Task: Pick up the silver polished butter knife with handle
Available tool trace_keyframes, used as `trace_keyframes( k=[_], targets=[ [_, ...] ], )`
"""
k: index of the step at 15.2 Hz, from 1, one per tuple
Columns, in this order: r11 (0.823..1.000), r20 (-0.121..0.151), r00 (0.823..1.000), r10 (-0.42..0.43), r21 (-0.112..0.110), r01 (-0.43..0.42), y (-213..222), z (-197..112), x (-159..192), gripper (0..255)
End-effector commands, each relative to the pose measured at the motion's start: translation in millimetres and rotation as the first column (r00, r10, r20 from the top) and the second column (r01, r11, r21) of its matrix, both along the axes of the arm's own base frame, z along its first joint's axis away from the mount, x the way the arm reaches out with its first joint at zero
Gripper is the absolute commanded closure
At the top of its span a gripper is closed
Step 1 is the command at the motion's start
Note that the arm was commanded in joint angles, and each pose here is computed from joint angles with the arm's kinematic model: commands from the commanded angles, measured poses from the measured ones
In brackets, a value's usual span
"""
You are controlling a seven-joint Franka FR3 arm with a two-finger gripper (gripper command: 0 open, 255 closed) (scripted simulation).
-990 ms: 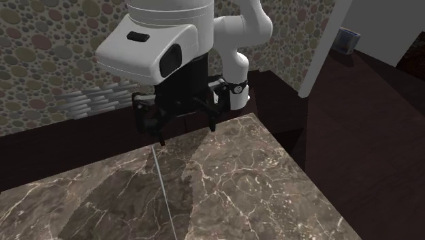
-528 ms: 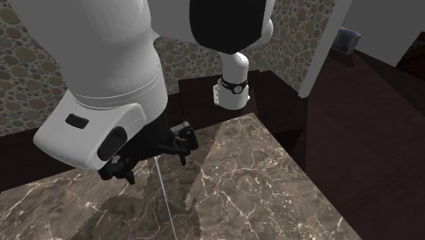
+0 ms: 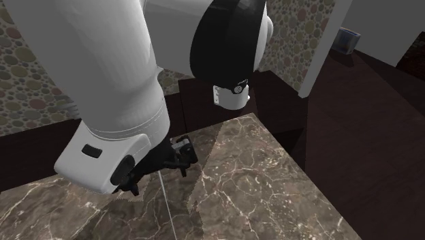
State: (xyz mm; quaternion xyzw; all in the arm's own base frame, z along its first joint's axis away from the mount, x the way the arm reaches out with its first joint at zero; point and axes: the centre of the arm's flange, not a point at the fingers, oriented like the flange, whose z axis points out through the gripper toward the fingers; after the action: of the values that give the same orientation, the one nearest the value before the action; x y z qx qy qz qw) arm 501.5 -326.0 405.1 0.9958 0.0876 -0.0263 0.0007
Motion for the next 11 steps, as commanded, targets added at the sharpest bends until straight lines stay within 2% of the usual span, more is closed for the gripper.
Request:
trace_keyframes(
  k=[1,11],
  targets=[
    [1.0,0.0,1.0,0.0,0.0,0.0,0.4,-2.3,0.3,255],
    [1.0,0.0,1.0,0.0,0.0,0.0,-0.2,3.4,-0.2,255]
  ],
)
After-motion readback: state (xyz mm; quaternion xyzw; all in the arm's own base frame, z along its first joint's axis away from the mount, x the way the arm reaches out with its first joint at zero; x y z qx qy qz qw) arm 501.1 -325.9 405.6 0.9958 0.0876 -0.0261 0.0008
